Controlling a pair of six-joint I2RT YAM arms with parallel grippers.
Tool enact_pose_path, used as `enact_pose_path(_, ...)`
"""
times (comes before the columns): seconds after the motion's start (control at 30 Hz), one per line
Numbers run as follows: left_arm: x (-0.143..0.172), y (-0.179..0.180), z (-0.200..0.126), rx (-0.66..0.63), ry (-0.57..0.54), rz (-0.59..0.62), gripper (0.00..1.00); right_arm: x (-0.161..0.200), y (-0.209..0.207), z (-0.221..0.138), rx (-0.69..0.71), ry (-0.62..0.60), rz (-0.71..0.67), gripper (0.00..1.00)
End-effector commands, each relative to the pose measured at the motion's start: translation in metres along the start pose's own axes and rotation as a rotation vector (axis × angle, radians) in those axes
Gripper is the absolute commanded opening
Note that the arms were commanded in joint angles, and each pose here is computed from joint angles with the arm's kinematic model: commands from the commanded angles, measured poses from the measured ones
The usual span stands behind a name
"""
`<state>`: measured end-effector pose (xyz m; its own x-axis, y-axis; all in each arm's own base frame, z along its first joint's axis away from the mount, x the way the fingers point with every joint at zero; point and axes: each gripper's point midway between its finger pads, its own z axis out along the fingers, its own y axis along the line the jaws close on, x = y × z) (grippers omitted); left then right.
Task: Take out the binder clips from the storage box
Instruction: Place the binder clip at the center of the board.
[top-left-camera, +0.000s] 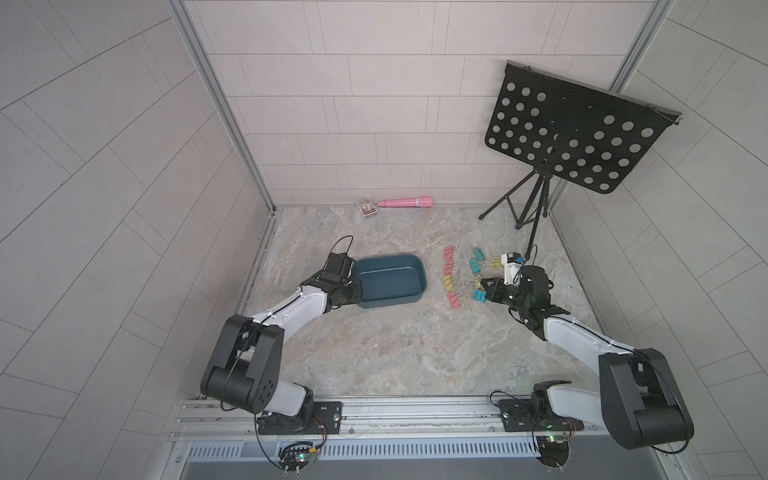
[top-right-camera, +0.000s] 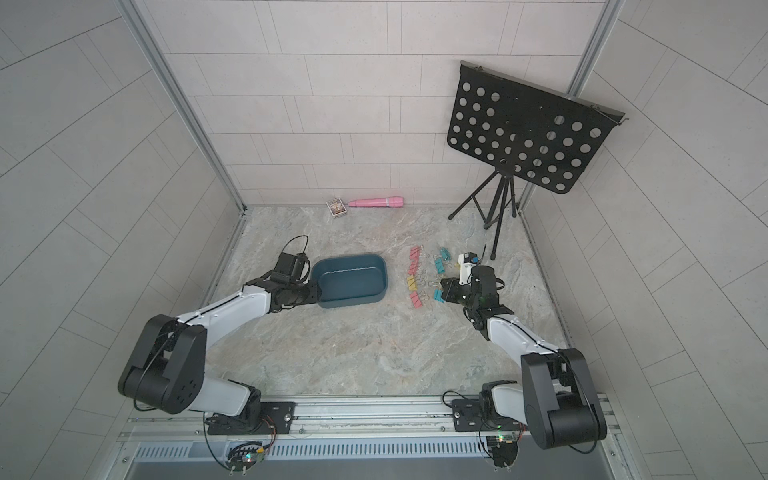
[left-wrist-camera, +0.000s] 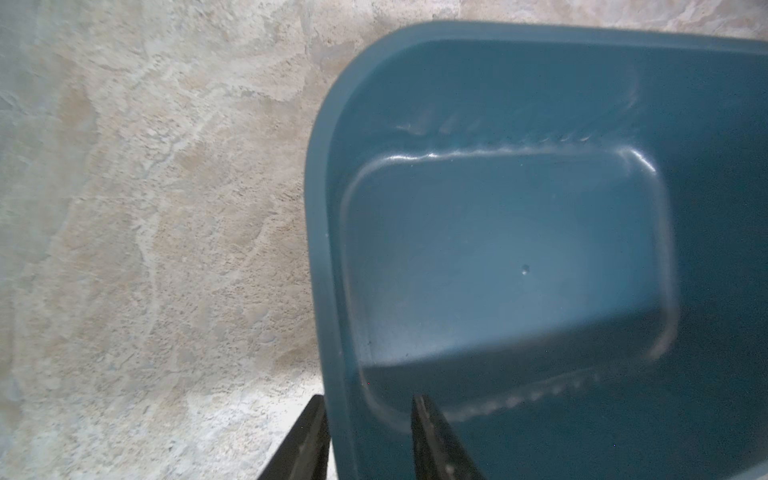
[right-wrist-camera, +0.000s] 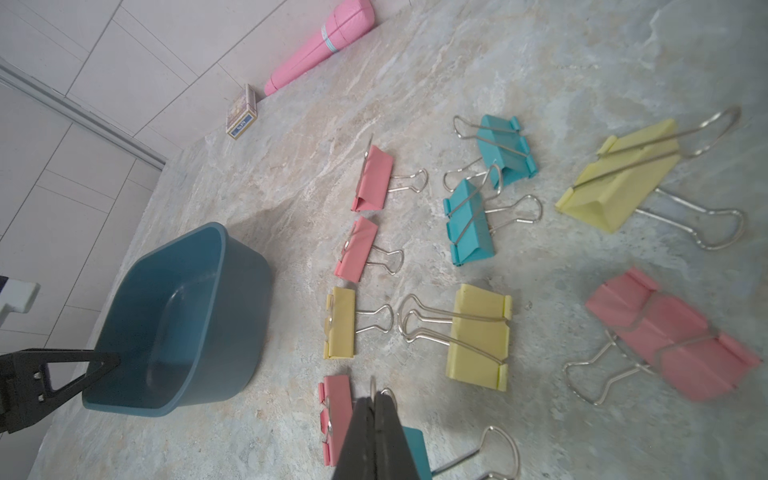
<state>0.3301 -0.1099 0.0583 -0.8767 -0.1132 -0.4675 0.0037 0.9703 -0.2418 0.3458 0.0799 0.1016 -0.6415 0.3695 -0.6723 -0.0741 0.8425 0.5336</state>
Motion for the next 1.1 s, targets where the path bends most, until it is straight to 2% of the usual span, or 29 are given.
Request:
enact_pose_path(0.0, -0.001, 0.004, -0.004, -0.014, -0.008, -0.001, 0.41, -0.005, 0.002, 0.004, -0.038, -0.039, 0.023, 0.00)
enact_pose_path(0.17, -0.001, 0.004, -0.004, -0.017, -0.008, 0.000, 0.41, -0.003, -0.002, 0.008, -0.055, -0.064, 0.048, 0.00)
enact_pose_path(1.07, 0.000, 0.004, -0.001, -0.017, 0.001, 0.003, 0.41, 0.018, -0.022, 0.018, -0.060, -0.036, 0.134, 0.02)
